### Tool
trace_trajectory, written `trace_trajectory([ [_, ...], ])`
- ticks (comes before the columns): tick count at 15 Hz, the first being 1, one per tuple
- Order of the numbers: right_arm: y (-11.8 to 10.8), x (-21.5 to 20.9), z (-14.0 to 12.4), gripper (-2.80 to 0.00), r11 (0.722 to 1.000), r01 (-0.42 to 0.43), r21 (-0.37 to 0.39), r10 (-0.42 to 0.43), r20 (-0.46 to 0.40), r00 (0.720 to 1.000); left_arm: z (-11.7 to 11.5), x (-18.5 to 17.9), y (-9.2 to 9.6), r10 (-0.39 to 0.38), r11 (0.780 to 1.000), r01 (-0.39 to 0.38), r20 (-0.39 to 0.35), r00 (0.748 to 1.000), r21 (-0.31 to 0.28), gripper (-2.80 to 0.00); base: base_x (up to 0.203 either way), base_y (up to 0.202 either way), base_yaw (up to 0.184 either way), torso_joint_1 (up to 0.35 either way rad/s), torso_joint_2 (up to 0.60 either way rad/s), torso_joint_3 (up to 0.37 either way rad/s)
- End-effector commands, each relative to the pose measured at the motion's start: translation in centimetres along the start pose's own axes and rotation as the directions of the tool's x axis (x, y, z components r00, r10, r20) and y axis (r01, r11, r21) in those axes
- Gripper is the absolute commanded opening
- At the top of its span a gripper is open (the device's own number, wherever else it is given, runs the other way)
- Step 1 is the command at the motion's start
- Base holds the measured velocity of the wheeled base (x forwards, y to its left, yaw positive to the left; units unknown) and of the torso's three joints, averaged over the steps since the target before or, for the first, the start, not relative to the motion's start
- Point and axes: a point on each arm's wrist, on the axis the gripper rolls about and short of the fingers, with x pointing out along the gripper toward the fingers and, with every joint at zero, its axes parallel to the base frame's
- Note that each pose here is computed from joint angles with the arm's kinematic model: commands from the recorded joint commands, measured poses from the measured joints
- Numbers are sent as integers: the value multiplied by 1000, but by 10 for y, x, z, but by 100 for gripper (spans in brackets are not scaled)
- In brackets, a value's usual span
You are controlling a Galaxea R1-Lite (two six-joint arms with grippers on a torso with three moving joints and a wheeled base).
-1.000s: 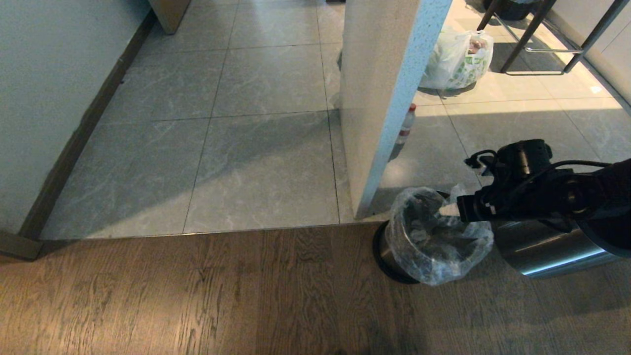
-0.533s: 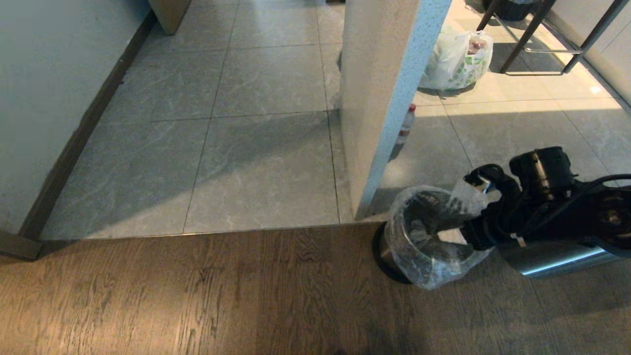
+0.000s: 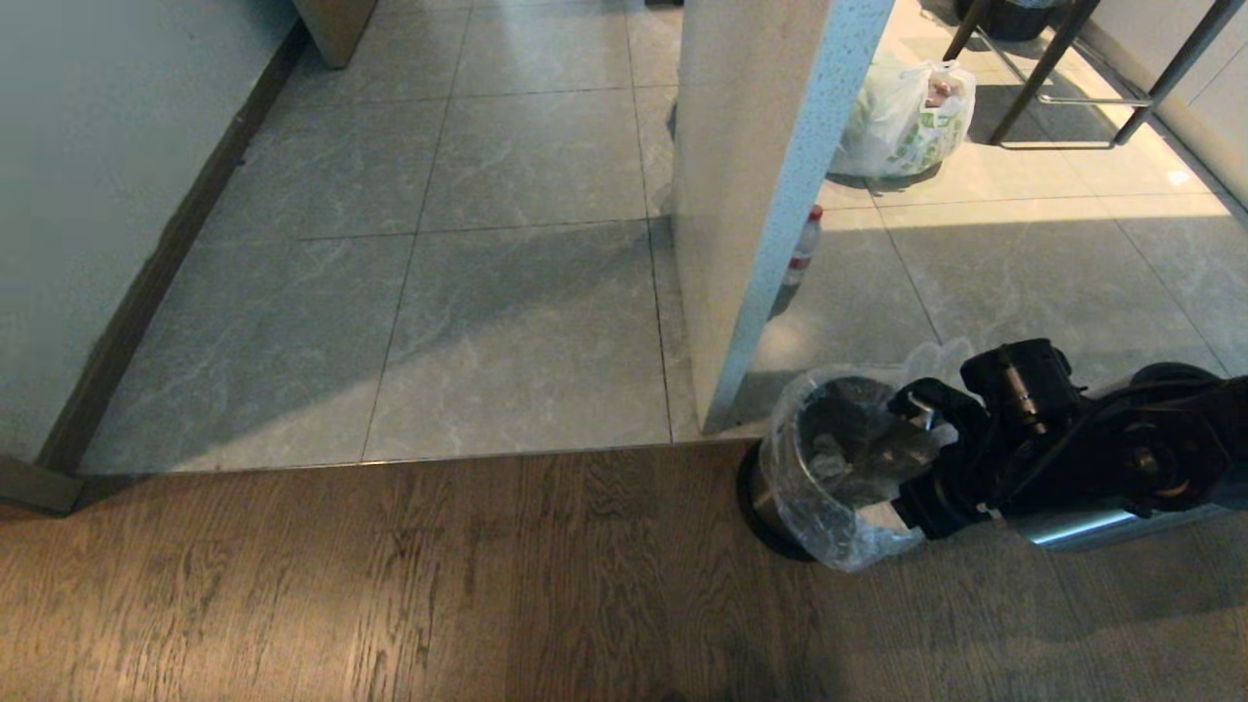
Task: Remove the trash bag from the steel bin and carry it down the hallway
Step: Pick up the trash bag
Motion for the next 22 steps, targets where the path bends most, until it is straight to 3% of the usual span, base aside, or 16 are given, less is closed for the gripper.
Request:
trace_trajectory([
  [1,0,14,-4,0,1000,-8,0,8,-38,999,0,0,0,0,1000,0,0,1000,0,-280,0,0,0,0,0,0],
  [6,-1,41,-6,0,1000,-1,2,2,-82,997,0,0,0,0,1000,0,0,1000,0,-280,0,0,0,0,0,0],
  [18,-6,63,-1,0,999,29,14,-29,-13,999,0,0,0,0,1000,0,0,1000,0,-280,0,0,0,0,0,0],
  [22,-9,78,16,0,983,37,181,-43,30,999,0,0,0,0,1000,0,0,1000,0,-280,0,0,0,0,0,0],
])
